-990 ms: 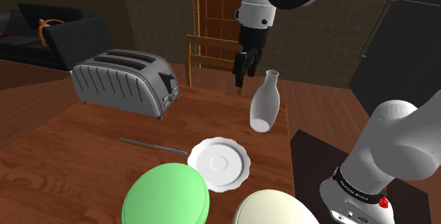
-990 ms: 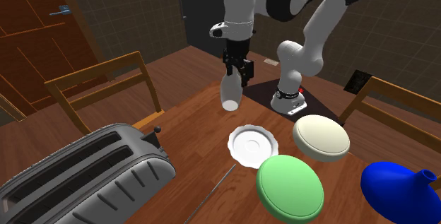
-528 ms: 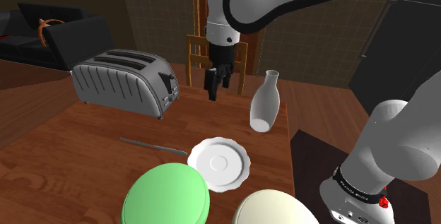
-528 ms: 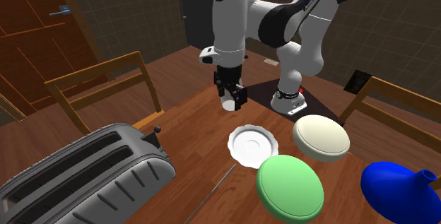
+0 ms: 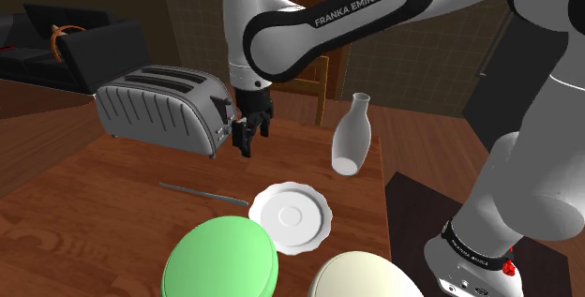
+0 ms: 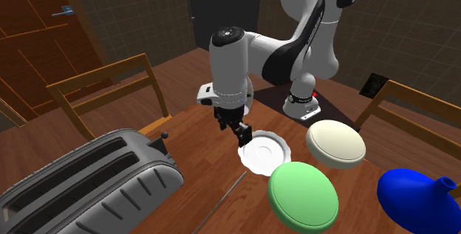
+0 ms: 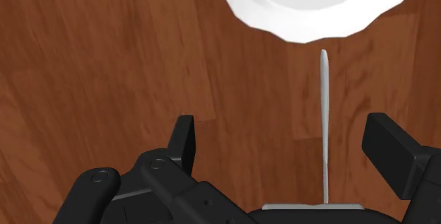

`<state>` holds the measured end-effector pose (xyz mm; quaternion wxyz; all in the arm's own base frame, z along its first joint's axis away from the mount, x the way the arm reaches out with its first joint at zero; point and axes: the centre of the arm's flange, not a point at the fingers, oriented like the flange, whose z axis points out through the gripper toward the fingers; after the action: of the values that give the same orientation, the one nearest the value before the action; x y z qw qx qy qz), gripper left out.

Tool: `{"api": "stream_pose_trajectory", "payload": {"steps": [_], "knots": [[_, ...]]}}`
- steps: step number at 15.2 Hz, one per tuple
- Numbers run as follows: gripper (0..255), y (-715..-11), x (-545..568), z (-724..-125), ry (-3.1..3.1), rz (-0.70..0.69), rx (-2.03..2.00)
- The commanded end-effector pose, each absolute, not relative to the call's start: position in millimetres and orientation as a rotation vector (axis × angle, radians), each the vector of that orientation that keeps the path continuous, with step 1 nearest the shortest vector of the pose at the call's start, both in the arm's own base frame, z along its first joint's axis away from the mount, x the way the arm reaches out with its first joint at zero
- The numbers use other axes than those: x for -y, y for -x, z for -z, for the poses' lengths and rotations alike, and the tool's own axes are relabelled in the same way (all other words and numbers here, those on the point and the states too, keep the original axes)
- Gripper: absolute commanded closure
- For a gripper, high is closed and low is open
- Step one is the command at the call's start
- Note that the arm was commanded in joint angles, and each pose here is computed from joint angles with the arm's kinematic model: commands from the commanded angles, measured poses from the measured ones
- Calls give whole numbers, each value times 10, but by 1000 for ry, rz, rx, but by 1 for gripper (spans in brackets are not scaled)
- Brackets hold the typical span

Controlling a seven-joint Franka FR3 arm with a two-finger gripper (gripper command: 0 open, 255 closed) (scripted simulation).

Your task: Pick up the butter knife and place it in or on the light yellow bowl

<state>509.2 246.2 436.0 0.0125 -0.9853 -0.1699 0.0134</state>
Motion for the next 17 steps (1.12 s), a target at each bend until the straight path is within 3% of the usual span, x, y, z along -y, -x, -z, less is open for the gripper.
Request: {"api": "stream_pose_trajectory", "payload": {"steps": [1, 11, 17], "knots": [[0, -5215, -2687, -4212, 3070, -48, 563], [0, -5779, -3678, -3477, 3063, -81, 734], [0, -5764, -3672, -3161, 3063, -81, 734]]}}
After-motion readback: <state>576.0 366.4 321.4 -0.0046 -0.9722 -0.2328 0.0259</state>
